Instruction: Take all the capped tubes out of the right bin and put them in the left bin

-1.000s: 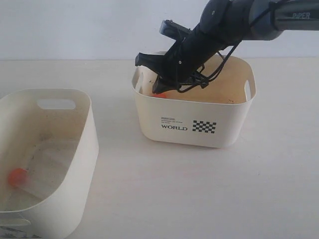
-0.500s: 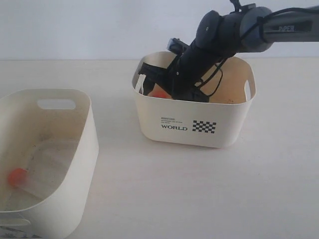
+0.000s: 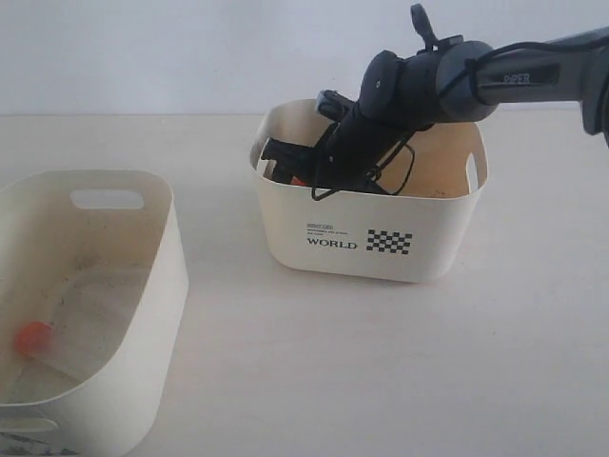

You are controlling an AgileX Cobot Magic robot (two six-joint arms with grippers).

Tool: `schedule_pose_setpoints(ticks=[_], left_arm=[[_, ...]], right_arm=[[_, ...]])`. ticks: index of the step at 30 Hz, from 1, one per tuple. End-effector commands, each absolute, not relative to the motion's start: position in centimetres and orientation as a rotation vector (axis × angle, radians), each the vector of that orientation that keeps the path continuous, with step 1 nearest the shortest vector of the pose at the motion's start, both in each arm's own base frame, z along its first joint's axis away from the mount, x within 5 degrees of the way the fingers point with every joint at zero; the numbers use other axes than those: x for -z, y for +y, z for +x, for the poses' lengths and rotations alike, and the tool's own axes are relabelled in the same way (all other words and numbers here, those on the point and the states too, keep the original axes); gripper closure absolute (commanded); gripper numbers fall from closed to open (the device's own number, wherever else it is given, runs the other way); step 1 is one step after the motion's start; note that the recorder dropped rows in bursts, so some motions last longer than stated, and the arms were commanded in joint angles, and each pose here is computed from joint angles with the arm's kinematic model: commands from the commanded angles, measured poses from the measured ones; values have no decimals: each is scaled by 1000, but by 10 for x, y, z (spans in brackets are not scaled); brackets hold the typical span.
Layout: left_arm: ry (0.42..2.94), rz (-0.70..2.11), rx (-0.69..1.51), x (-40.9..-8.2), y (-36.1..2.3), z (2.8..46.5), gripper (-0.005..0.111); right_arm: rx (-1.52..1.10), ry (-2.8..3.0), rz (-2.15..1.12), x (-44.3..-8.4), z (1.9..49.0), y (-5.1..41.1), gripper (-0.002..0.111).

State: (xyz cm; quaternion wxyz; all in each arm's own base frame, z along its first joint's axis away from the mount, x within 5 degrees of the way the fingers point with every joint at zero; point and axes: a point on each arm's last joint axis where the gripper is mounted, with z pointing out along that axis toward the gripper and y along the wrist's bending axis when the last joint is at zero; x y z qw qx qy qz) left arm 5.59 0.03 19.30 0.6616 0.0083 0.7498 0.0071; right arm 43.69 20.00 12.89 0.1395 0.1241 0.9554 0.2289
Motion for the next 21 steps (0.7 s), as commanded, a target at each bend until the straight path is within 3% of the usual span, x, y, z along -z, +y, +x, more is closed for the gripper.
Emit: schedule_pose_setpoints(ticks=[1, 8, 14, 21], left_arm=[[1696, 12, -11, -194, 0, 56, 102], [1696, 12, -11, -194, 0, 56, 102], [1696, 12, -11, -194, 0, 56, 102], [1696, 12, -11, -194, 0, 56, 102]], right_arm=[[-651, 2853, 406, -103, 428, 214, 48], [-645, 2856, 400, -103, 428, 213, 108], [-649, 2856, 382, -109, 427, 214, 108], [-641, 2740, 253, -169, 426, 207, 108]])
